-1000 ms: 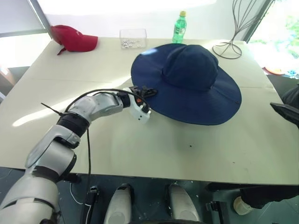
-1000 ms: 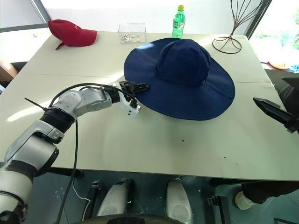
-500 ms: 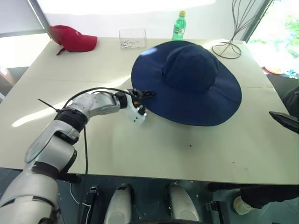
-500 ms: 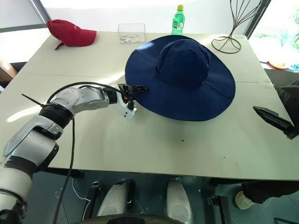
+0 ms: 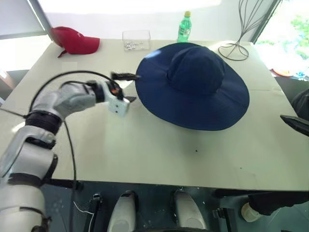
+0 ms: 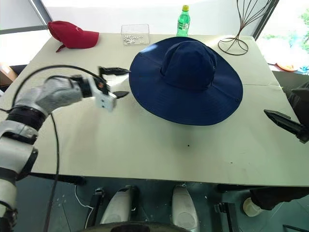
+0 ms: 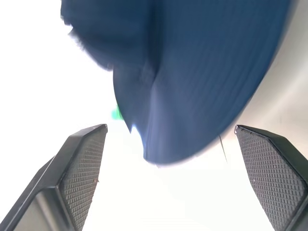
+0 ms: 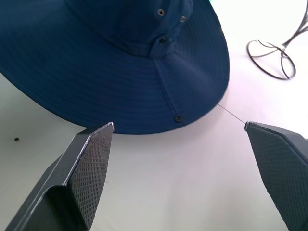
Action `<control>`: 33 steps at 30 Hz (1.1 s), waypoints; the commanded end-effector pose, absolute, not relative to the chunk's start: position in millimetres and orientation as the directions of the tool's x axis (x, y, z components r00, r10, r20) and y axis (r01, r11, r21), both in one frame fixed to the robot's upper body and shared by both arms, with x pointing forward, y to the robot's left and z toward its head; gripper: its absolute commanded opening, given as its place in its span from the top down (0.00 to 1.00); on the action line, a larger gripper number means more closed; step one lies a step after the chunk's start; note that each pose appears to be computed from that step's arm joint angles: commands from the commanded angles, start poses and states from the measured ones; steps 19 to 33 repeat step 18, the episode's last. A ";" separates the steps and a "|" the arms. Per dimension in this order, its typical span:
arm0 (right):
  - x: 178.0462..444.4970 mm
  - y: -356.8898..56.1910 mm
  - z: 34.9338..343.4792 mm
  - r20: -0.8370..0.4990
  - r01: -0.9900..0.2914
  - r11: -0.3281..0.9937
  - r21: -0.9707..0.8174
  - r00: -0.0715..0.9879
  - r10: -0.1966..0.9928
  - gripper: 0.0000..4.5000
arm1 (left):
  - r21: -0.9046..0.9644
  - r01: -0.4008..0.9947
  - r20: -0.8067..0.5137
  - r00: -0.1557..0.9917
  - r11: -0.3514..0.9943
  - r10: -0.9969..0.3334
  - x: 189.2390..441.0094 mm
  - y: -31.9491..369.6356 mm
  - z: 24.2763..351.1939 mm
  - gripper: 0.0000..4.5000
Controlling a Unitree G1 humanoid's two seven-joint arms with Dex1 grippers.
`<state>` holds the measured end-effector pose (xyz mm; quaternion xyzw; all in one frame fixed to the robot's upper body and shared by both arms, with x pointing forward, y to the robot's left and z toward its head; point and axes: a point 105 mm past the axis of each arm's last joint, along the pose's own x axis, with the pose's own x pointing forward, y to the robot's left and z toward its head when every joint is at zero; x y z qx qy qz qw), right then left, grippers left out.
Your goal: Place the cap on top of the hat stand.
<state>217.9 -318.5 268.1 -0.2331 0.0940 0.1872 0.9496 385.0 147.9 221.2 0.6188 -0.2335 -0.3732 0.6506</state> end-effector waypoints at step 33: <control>266.2 -316.3 270.1 -0.272 -0.565 0.766 -0.305 0.823 0.499 0.00 | 0.228 0.810 -0.119 0.574 0.541 -0.810 325.5 269.0 327.3 0.02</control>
